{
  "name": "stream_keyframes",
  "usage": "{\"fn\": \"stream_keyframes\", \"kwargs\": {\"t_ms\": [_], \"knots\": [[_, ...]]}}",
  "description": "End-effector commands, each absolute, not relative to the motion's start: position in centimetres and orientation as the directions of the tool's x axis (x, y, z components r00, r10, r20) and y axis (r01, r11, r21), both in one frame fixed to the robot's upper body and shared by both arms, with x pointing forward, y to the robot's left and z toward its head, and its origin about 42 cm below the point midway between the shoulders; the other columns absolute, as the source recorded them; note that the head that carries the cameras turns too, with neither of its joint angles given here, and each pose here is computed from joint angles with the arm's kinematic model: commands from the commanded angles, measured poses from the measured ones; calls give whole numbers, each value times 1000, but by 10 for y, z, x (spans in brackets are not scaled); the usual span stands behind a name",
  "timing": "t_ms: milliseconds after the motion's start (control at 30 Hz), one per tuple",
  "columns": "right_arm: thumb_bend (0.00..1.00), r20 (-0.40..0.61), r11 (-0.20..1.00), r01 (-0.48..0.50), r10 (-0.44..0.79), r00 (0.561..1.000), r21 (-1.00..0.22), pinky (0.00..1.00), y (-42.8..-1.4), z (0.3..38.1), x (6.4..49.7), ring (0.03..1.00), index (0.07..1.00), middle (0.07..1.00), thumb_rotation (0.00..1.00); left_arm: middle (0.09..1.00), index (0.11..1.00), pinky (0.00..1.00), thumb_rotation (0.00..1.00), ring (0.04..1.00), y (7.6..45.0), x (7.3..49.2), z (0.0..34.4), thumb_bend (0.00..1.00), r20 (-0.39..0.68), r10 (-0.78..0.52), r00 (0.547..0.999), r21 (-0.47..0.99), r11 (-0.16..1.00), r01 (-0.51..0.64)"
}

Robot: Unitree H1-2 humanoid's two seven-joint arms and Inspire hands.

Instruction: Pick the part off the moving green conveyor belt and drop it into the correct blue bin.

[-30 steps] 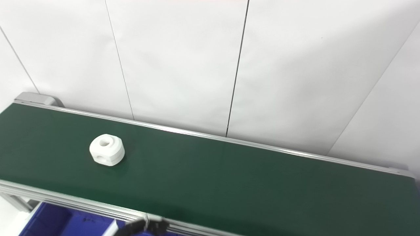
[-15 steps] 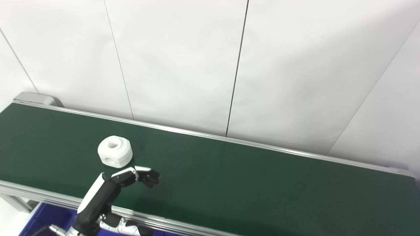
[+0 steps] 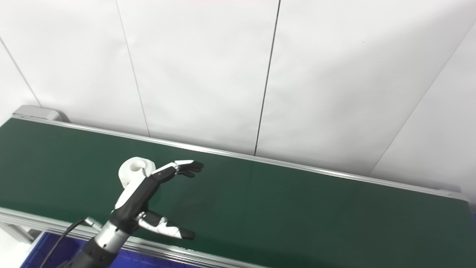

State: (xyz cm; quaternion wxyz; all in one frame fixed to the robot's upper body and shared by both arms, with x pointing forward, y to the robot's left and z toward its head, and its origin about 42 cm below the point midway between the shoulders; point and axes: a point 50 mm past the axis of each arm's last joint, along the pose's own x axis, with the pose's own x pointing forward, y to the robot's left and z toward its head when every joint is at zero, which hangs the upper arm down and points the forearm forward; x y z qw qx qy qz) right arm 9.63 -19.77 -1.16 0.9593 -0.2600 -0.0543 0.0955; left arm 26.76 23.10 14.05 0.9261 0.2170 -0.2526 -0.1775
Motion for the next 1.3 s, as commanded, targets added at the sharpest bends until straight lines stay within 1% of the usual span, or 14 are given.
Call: {"fn": "stream_keyframes", "kwargs": {"t_ms": [0,133,267,367,567,633,800,933,1067,1133,1167,1267], "knots": [[855,114,867,-148,228,967,-476,775,-198,-1,101,802,891,823,358,823,799,753,267,804,233,286,160,824,441,-474,762,537,820,199],[839,114,869,-148,227,967,-472,783,-199,1,103,816,899,829,384,834,811,736,238,797,237,304,167,818,421,-506,752,586,785,200],[822,123,868,-148,232,965,-474,803,-199,5,105,823,905,840,389,852,827,757,255,820,243,323,172,826,343,-524,780,664,723,194],[815,126,868,-146,231,965,-474,806,-200,8,104,828,908,846,400,859,836,766,248,834,246,333,174,833,290,-528,798,697,688,202],[805,117,873,-150,228,967,-464,806,-204,10,105,832,911,856,401,875,859,743,219,840,253,348,176,857,186,-516,836,752,622,217],[811,123,871,-143,225,966,-471,801,-206,11,105,828,906,852,411,882,867,741,230,844,255,354,177,862,151,-512,846,778,589,218],[824,119,875,-136,214,970,-466,788,-209,10,106,820,901,849,416,891,872,746,222,853,263,366,175,889,65,-472,879,818,530,224],[829,117,865,-141,223,968,-482,793,-211,9,105,825,904,854,447,896,872,764,195,863,268,373,169,904,15,-449,894,831,502,238],[837,113,868,-139,217,970,-477,800,-213,9,104,828,906,848,434,902,871,788,179,876,272,378,162,912,-28,-427,904,843,476,251],[842,114,868,-137,216,970,-477,794,-213,9,104,822,903,845,443,903,870,795,166,881,275,381,159,924,-50,-416,908,853,455,256],[844,113,869,-137,215,970,-476,794,-213,8,104,819,900,845,442,909,872,802,146,880,277,383,156,942,-72,-403,912,864,431,259],[847,108,871,-139,213,971,-471,795,-213,8,103,819,900,847,448,927,882,822,130,892,281,386,152,954,-139,-354,925,889,368,274]]}}
